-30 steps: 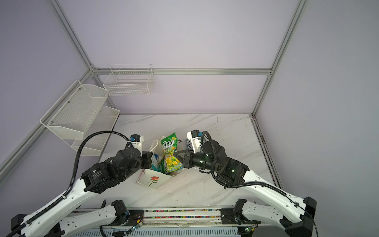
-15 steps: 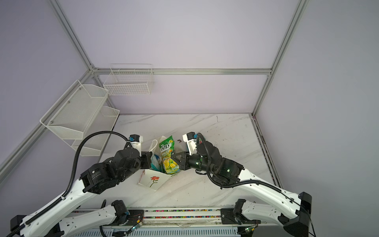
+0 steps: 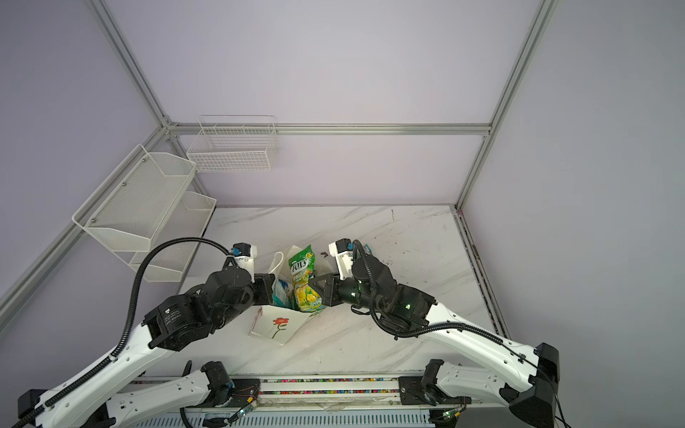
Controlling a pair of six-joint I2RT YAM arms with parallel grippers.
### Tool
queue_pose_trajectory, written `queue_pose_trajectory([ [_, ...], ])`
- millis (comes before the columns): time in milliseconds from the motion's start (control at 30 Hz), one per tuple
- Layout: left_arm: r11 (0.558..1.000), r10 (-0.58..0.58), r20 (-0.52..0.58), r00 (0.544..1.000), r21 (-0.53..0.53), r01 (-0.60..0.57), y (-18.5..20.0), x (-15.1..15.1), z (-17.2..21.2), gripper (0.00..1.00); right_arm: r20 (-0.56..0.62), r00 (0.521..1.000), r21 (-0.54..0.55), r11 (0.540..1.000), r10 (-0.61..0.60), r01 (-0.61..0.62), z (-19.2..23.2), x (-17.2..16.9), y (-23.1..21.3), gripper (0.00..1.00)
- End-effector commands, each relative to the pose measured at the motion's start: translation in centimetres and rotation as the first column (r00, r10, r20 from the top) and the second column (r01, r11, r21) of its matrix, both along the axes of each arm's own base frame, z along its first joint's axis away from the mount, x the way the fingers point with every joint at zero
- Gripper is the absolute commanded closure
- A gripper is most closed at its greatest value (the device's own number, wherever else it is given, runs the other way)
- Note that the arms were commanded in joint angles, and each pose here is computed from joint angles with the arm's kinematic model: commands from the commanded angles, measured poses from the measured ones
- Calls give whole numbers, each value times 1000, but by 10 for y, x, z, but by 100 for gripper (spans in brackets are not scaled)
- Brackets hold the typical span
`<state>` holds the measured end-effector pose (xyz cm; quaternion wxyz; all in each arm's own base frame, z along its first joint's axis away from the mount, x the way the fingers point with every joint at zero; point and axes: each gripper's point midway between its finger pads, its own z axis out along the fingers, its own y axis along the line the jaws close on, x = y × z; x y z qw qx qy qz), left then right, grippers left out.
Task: Place the snacks into the paper bag
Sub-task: 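Lower the green Spring Tea bag into the paper bag and open the right gripper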
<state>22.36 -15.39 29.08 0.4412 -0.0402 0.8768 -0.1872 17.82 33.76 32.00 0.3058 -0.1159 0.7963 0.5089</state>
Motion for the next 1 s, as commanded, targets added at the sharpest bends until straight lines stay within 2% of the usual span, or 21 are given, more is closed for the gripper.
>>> queue_pose_trajectory([
  [0, 991, 43, 101, 994, -134, -29, -1, 6, 29, 100, 46, 999, 65, 998, -13, 10, 29, 2, 2, 100],
  [667, 992, 42, 72, 997, -124, -33, -1, 4, 14, 100, 52, 998, 60, 998, 22, -25, 31, -1, 17, 100],
  [700, 992, 42, 71, 997, -122, -33, -1, 4, 13, 100, 58, 998, 60, 998, 32, -36, 31, -2, 18, 96],
  [767, 992, 42, 73, 996, -123, -33, -1, 4, 14, 100, 65, 997, 66, 996, 49, -53, 34, -5, 20, 64],
  [800, 992, 43, 72, 996, -122, -34, -1, 4, 14, 100, 68, 997, 66, 996, 47, -51, 35, -5, 20, 57],
  [833, 992, 44, 73, 996, -122, -35, 0, 4, 14, 100, 73, 997, 65, 997, 40, -44, 36, -5, 18, 53],
  [967, 992, 47, 78, 996, -120, -37, 1, 4, 15, 100, 88, 996, 45, 999, -6, 2, 40, 0, 8, 48],
])
